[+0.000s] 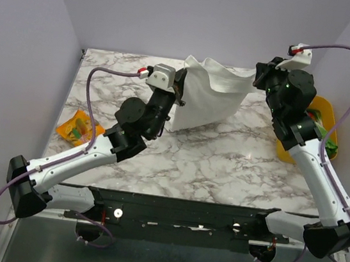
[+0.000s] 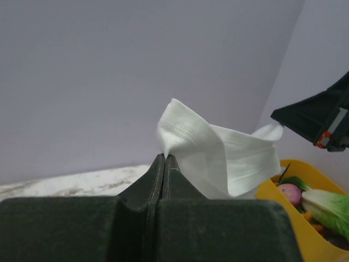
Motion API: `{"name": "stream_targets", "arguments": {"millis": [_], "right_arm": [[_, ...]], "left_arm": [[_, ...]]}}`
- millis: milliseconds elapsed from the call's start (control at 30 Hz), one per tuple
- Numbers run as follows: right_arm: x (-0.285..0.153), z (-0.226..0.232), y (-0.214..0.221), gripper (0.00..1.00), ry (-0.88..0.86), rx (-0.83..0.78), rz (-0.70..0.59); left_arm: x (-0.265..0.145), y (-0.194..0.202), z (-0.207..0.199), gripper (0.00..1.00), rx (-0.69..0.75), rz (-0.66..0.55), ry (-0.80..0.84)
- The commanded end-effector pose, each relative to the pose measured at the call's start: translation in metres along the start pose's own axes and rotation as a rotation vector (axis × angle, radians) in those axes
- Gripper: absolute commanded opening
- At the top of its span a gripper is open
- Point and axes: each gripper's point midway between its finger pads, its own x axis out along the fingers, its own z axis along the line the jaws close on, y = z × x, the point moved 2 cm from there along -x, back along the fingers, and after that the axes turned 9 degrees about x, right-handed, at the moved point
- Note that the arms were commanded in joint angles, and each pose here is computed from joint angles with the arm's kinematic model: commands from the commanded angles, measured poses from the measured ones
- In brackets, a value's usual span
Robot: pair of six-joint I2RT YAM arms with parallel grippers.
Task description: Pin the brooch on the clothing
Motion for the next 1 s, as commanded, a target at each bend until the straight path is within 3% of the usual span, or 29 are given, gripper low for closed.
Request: {"name": "stream_targets", "arguments": {"millis": [0,167,467,633,767,800,833,900,933,967], "right_arm": [[-0.032,-0.007,-0.061,0.01,0.05,-0.021,-0.173],[-0.056,-0.013,-0.072,0.01,0.053,-0.02,-0.213],[-0.047,-0.015,-0.063,0.01,0.075,-0.041,-0.183],[-0.039,-0.013,-0.056,0.01,0.067,-0.059,-0.154],[-0.032,0.003,-0.044,0.02,-0.041,-0.086,-0.099],[-0.032,0.008,-0.043,0.09,-0.071,-0.096,-0.092],[-0.031,0.013,-0.045,0.24,-0.102,-0.113,-0.091],[-0.032,0.031,-0.042,0.43,-0.211,-0.138,-0.065],[-0.033,0.037,-0.044,0.6,-0.246,-0.145,-0.067],[-0.035,0.044,-0.044,0.69,-0.295,-0.146,-0.063]], "left_arm": [[0.026,-0.039,-0.006,0.0,0.109,-0.088,0.03],[0.036,-0.057,0.01,0.0,0.166,-0.106,-0.03],[0.084,-0.1,0.058,0.0,0.156,-0.166,-0.046],[0.121,-0.098,0.06,0.0,0.236,-0.106,-0.013],[0.143,-0.078,0.043,0.0,0.261,-0.059,0.074],[0.145,-0.074,0.039,0.0,0.261,-0.049,0.093],[0.146,-0.069,0.034,0.0,0.263,-0.042,0.125],[0.148,-0.055,0.027,0.0,0.258,-0.015,0.159],[0.148,-0.05,0.026,0.0,0.255,-0.006,0.168],[0.148,-0.041,0.022,0.0,0.251,0.007,0.188]]}}
